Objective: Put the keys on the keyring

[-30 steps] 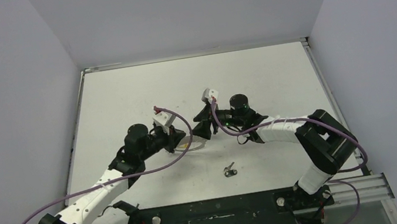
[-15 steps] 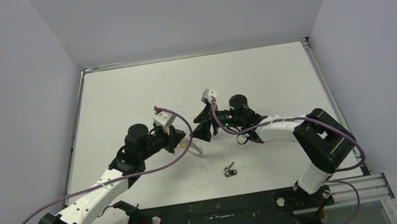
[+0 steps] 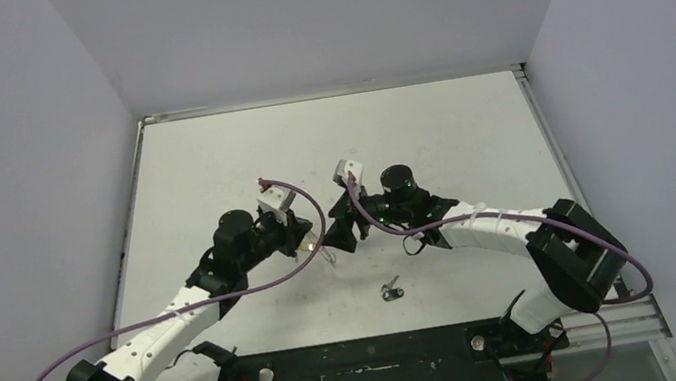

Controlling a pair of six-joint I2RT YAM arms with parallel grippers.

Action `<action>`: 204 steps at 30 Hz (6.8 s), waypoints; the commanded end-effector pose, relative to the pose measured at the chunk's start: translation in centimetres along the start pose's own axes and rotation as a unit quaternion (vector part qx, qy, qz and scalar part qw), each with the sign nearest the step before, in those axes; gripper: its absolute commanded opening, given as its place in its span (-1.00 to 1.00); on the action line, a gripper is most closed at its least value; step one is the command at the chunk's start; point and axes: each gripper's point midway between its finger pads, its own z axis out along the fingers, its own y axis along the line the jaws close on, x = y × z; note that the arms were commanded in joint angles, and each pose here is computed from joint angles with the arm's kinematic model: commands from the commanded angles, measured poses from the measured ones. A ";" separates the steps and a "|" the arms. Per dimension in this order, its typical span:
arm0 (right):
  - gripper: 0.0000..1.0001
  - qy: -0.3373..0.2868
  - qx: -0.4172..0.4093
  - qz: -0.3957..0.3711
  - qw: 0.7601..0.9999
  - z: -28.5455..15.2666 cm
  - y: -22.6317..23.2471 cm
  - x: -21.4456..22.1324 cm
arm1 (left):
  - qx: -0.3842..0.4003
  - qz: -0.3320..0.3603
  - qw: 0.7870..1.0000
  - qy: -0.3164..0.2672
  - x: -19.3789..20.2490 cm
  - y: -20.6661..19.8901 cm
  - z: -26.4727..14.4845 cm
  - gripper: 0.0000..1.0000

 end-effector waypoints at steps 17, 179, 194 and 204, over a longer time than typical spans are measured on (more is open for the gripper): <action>0.83 0.013 0.172 -0.077 0.982 -0.6 1.4 -2.3 | -0.028 -0.042 0.997 -0.060 -3.3 1.0 1.5 -1.00; -1.00 -0.013 0.110 0.575 0.811 -3.3 -6.5 -2.2 | -0.078 0.496 0.856 -0.122 -1.3 0.8 9.1 -0.34; -1.00 -0.022 0.108 0.581 0.807 -4.3 -5.9 -2.4 | 0.103 0.459 0.856 -0.216 -1.4 -3.5 5.1 0.11; -1.00 -0.045 0.099 0.606 0.788 -5.0 -4.8 -3.1 | 0.143 0.456 0.853 -0.209 -1.6 -4.9 4.9 0.08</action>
